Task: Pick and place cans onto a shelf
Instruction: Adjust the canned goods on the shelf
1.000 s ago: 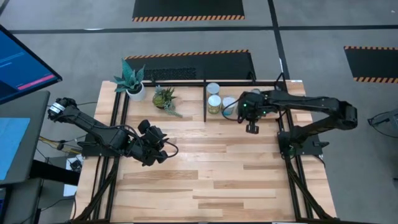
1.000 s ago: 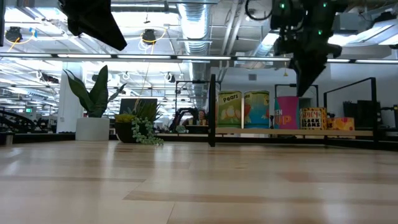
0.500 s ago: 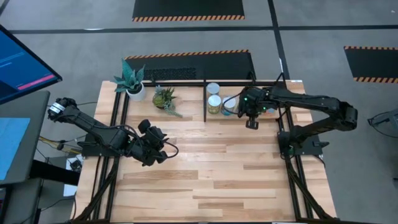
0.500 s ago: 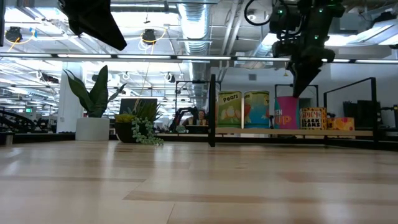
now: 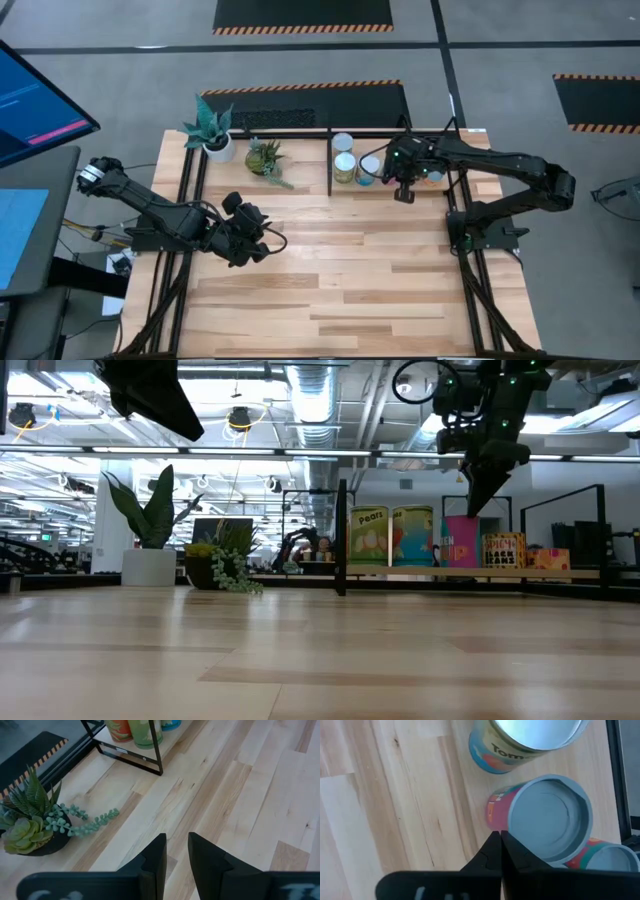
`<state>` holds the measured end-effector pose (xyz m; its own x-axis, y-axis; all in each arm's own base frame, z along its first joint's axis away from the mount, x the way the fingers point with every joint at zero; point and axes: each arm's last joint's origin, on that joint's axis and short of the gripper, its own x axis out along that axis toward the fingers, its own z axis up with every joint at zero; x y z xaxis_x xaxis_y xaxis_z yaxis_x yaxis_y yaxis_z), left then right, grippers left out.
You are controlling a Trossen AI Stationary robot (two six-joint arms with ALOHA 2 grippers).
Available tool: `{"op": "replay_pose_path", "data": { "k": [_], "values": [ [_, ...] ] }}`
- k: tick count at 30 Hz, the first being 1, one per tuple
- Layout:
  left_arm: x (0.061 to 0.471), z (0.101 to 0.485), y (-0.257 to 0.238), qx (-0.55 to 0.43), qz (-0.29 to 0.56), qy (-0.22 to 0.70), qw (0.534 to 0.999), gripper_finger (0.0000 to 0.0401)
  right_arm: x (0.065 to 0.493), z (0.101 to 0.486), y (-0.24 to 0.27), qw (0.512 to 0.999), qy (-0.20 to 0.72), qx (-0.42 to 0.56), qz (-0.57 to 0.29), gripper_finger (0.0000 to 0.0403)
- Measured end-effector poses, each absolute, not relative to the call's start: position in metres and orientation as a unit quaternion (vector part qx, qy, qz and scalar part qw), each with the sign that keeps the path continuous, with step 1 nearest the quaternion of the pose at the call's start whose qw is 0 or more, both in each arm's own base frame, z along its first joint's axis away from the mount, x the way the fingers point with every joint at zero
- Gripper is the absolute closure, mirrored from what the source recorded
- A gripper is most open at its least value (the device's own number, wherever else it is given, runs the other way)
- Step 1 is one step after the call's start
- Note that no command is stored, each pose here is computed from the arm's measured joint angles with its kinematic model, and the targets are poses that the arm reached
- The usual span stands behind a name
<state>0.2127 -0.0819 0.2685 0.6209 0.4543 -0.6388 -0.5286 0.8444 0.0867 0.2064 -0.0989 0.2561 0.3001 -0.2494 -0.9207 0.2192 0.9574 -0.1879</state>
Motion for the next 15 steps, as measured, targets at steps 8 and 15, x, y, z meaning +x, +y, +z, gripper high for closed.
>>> {"op": "replay_pose_path", "data": {
  "k": [8,15],
  "values": [
    [0.213,0.269,-0.082,-0.055,0.273,0.339,0.899,0.0331,0.208,0.259,-0.093,0.808,0.574,0.001,-0.137,0.0392],
    [0.213,0.269,-0.082,-0.055,0.274,0.338,0.899,0.0331,0.202,0.306,-0.060,0.835,0.534,0.020,-0.131,0.0388]
  ]
}}
